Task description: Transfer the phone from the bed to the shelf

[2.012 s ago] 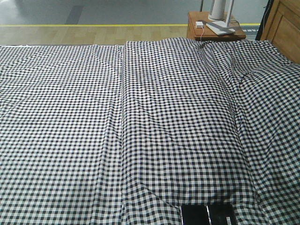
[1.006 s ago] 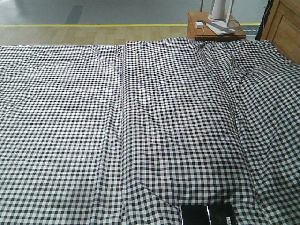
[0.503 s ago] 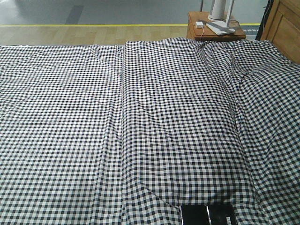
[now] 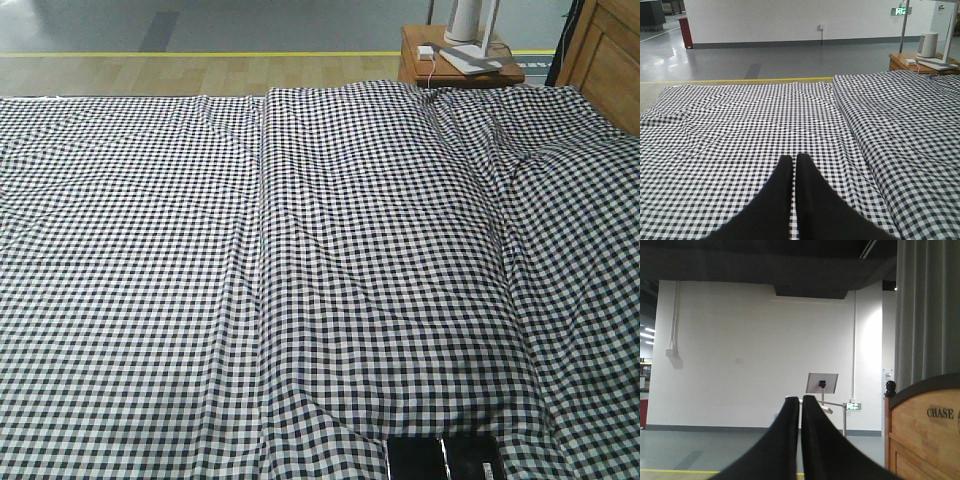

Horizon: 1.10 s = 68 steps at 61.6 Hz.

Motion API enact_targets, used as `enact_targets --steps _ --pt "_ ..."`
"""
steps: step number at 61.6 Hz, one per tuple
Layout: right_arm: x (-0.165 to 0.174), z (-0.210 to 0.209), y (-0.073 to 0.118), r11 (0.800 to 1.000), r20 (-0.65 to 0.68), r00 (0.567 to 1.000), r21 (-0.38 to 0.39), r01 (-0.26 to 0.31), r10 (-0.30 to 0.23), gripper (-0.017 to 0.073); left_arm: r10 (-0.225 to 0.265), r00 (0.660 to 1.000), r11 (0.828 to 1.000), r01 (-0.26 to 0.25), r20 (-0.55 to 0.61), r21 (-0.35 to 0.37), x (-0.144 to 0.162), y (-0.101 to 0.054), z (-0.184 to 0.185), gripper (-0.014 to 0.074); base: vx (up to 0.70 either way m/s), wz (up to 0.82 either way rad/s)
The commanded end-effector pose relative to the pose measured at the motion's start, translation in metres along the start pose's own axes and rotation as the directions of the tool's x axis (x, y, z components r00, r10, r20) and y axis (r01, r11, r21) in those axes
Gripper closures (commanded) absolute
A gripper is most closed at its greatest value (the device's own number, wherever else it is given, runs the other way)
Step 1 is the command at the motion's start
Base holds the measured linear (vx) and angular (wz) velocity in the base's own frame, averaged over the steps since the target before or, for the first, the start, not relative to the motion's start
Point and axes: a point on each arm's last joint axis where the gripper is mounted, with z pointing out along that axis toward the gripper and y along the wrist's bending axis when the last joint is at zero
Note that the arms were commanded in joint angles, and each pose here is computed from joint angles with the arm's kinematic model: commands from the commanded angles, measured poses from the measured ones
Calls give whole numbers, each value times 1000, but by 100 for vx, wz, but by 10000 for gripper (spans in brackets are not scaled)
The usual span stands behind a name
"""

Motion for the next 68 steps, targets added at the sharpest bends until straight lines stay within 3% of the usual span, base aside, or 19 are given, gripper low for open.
enact_targets --steps 1,15,27,38,46,57,68 --pt "-32 21 -2 999 5 999 2 32 -32 561 -10 998 1000 10 68 -3 -4 0 0 592 0 0" --pt "-49 79 -2 999 -237 971 -28 28 -34 559 -10 998 1000 10 68 -3 -4 0 0 592 0 0" --pt "-21 117 0 998 -491 870 -57 15 -41 502 -10 998 1000 10 68 -3 -4 0 0 592 0 0" --pt "20 130 3 997 -694 718 -79 -4 -52 347 -10 998 1000 10 68 -3 -4 0 0 592 0 0" --pt "41 134 5 996 -789 611 -88 -18 -59 162 -10 998 1000 10 68 -3 -4 0 0 592 0 0" --pt "58 140 6 996 -831 553 -85 -28 -55 -76 -10 998 1000 10 68 -3 -4 0 0 592 0 0" --pt "72 144 7 996 -870 490 -81 -39 -52 -148 -10 998 1000 10 68 -3 -4 0 0 592 0 0"
